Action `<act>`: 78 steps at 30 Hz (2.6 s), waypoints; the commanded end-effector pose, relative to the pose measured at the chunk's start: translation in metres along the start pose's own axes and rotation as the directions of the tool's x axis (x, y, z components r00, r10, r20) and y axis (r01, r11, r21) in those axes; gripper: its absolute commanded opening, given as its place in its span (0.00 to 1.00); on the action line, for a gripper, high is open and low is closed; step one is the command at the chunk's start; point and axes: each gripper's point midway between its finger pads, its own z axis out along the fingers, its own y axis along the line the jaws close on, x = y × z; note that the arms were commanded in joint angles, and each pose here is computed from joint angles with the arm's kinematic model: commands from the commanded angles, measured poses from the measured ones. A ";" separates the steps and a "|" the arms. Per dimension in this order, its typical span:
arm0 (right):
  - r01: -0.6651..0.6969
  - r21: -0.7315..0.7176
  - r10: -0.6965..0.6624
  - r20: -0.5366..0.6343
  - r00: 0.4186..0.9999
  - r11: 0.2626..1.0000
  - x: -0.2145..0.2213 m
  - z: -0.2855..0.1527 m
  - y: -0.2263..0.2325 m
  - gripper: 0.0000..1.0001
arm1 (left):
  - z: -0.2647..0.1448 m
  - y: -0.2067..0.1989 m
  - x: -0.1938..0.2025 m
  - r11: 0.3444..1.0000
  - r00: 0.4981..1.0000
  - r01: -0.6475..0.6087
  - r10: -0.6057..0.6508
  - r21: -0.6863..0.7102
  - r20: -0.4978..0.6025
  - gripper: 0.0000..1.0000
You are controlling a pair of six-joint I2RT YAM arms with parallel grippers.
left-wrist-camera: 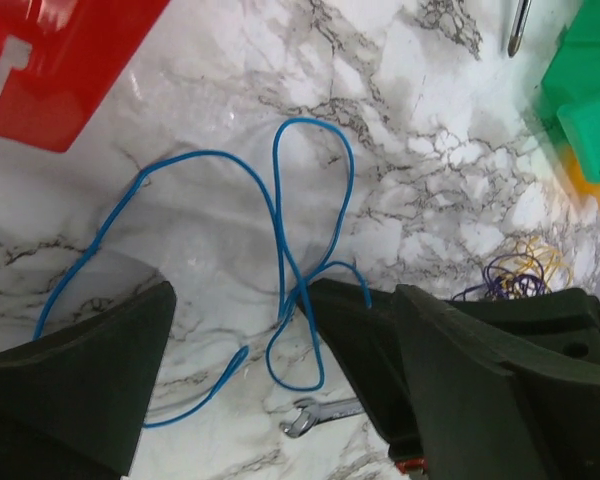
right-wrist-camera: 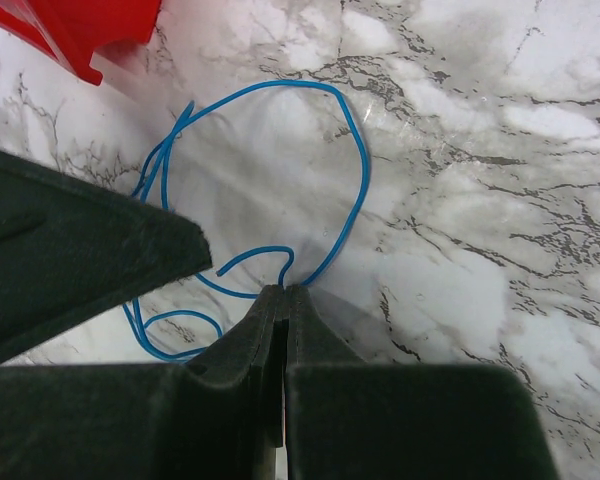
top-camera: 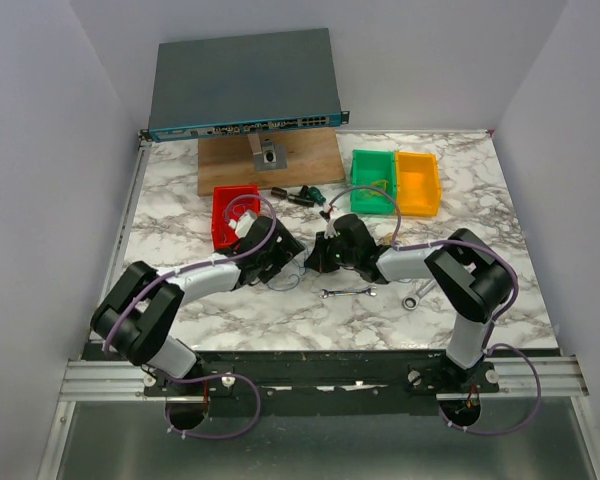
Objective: Untangle the cables
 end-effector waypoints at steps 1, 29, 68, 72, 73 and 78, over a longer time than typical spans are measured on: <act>-0.008 0.008 0.008 -0.072 0.997 1.000 0.026 -0.001 -0.005 0.01 | 0.016 0.012 0.000 0.997 1.000 -0.012 0.013 -0.076 0.000 0.78; -0.129 0.350 -0.032 0.418 0.908 0.928 -0.047 -0.101 -0.054 0.01 | -0.072 -0.011 -0.029 0.786 0.785 -0.618 0.617 -0.003 -0.060 0.00; -0.128 0.346 -0.035 0.427 0.903 0.930 -0.048 -0.101 -0.054 0.01 | -0.046 -0.008 -0.188 0.910 0.896 -0.408 0.384 0.073 0.224 0.00; -0.130 0.346 -0.033 0.429 0.903 0.929 -0.048 -0.101 -0.054 0.01 | -0.024 0.022 -0.188 0.928 0.915 -0.370 0.372 -0.044 0.154 0.00; -0.132 0.349 -0.034 0.430 0.902 0.928 -0.049 -0.102 -0.055 0.01 | -0.018 0.026 -0.185 0.928 0.919 -0.368 0.371 -0.052 0.132 0.00; -0.130 0.358 -0.039 0.430 0.902 0.925 -0.049 -0.102 -0.056 0.01 | -0.007 0.044 -0.185 0.926 0.924 -0.352 0.367 -0.134 0.112 0.19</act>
